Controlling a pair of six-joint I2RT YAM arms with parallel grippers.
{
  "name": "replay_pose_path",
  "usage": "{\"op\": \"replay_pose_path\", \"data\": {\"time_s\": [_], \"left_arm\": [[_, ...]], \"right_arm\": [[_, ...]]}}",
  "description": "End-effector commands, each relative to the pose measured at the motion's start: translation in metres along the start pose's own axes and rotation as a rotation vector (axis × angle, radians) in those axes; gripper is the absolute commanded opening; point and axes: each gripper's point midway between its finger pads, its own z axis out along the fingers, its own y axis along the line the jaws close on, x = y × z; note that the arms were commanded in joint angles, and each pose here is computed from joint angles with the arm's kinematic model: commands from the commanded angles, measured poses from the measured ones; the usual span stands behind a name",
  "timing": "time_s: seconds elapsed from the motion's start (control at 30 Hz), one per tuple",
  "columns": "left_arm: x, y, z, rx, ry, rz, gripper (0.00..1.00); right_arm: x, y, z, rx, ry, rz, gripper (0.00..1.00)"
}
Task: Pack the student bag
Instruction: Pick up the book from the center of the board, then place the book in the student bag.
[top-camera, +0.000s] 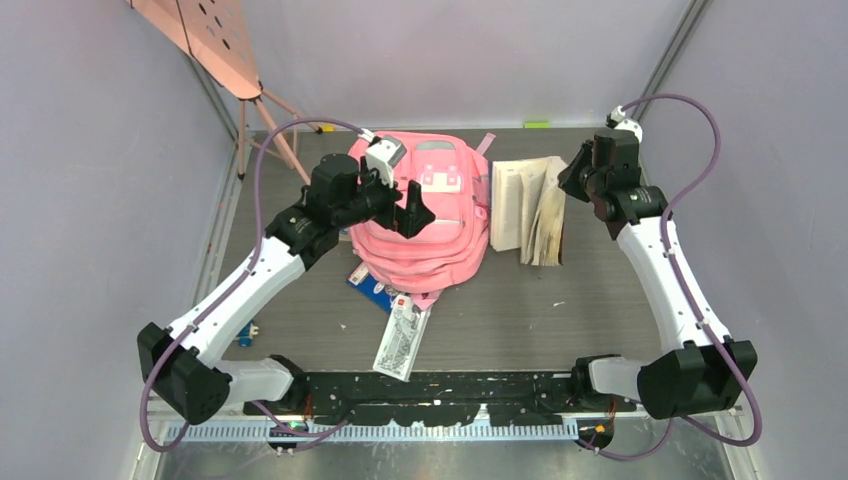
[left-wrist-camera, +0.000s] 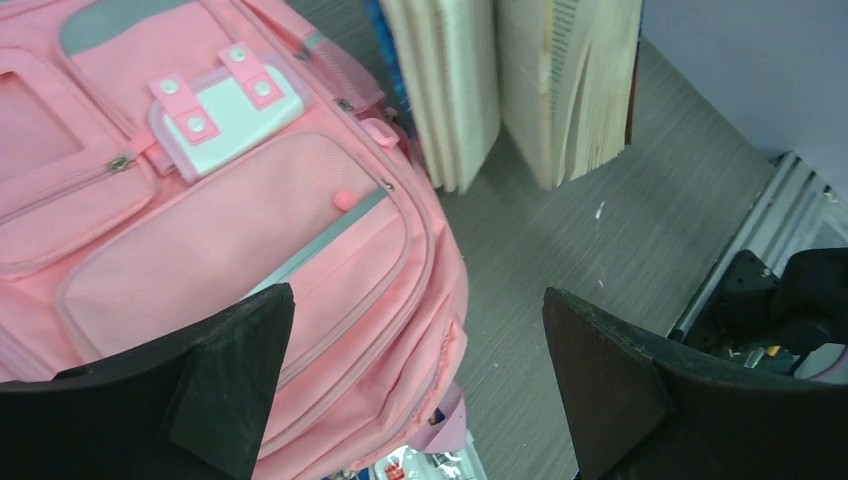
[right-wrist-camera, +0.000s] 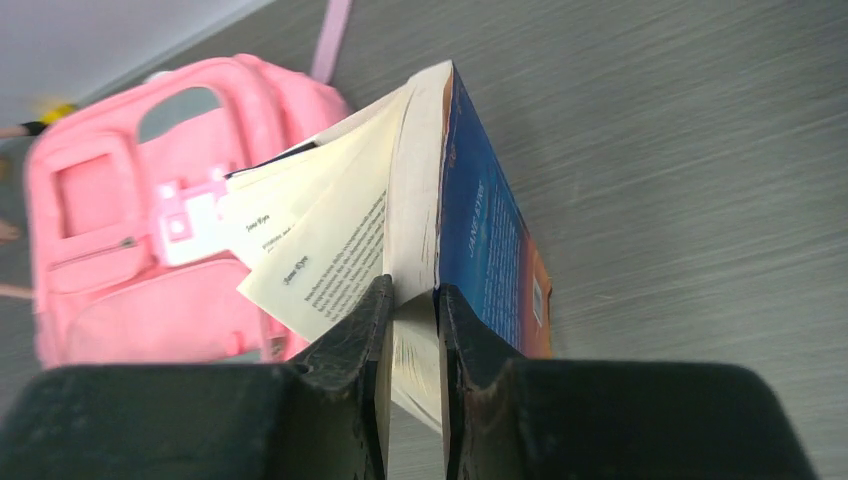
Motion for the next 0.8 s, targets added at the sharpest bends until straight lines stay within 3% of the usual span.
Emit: {"op": "replay_pose_path", "data": {"time_s": [0.0,0.37,0.5,0.67,0.77], "left_arm": [[-0.018,-0.026,0.008,0.154,-0.095,-0.047,0.99],[0.003,-0.035,0.034,0.246,-0.062,-0.177,1.00],[-0.004,-0.027,0.027,0.186,-0.099,-0.190,1.00],[-0.030,-0.006,-0.019,0.012,-0.279,-0.189,1.00],[-0.016,0.014,-0.040,-0.118,-0.238,-0.241,1.00]], "right_arm": [[-0.087,0.070,-0.055,-0.311,-0.284,0.141,0.00],[-0.105,0.167,-0.110,-0.570,-0.364,0.091,0.01],[-0.092,0.203,-0.124,-0.651,-0.342,0.048,0.00],[-0.072,0.243,-0.124,-0.725,-0.287,-0.006,0.00],[-0.041,0.268,-0.100,-0.727,-0.208,-0.055,0.00]]}}
